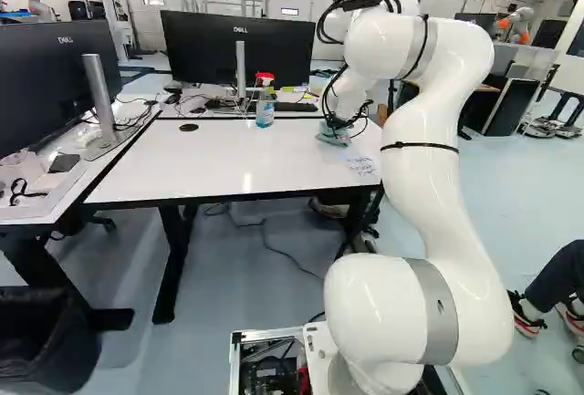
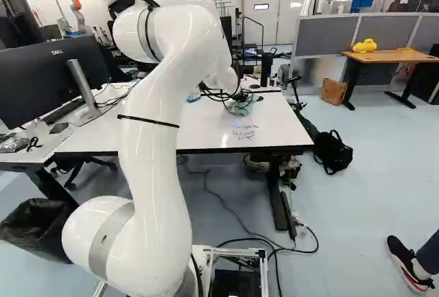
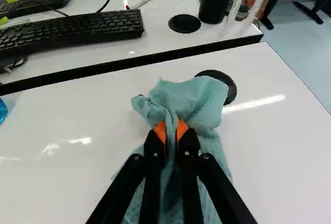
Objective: Clean the table with the green towel
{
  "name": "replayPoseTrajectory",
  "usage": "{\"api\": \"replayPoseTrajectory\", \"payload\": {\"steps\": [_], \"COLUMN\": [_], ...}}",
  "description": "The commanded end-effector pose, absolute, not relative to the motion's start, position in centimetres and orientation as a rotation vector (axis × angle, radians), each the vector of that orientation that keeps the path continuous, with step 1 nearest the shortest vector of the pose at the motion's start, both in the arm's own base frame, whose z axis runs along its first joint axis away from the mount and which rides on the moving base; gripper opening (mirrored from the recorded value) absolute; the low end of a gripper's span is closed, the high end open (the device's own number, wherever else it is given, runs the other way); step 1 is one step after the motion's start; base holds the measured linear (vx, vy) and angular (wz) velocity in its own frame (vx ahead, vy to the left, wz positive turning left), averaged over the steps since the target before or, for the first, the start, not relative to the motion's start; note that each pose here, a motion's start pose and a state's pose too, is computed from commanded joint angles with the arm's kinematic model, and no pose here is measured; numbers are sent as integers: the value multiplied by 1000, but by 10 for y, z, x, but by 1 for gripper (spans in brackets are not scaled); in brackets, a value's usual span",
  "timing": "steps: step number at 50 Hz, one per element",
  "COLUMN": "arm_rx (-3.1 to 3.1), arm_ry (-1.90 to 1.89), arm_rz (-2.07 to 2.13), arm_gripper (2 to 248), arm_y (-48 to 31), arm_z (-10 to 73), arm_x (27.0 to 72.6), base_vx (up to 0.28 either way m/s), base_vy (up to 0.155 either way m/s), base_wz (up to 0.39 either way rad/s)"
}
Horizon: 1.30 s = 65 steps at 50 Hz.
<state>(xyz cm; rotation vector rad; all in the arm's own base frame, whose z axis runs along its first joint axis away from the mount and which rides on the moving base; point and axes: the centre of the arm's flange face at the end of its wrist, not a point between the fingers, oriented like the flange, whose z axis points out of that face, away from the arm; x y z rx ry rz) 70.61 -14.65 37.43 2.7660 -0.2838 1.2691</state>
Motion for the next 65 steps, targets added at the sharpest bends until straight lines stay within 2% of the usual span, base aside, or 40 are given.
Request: {"api": "replayPoseTrajectory", "payload": {"steps": [40, 65], "arm_rx": [2765, 2803], "arm_ry": [-187, -131], "arm_rz": [1349, 1321], "arm_gripper": [44, 44], "arm_y": [-103, -69], "arm_z": [366, 371], "arm_x": [757, 737], "base_vx": [0, 0], "base_vy": [0, 0], "base_wz": [0, 0]}}
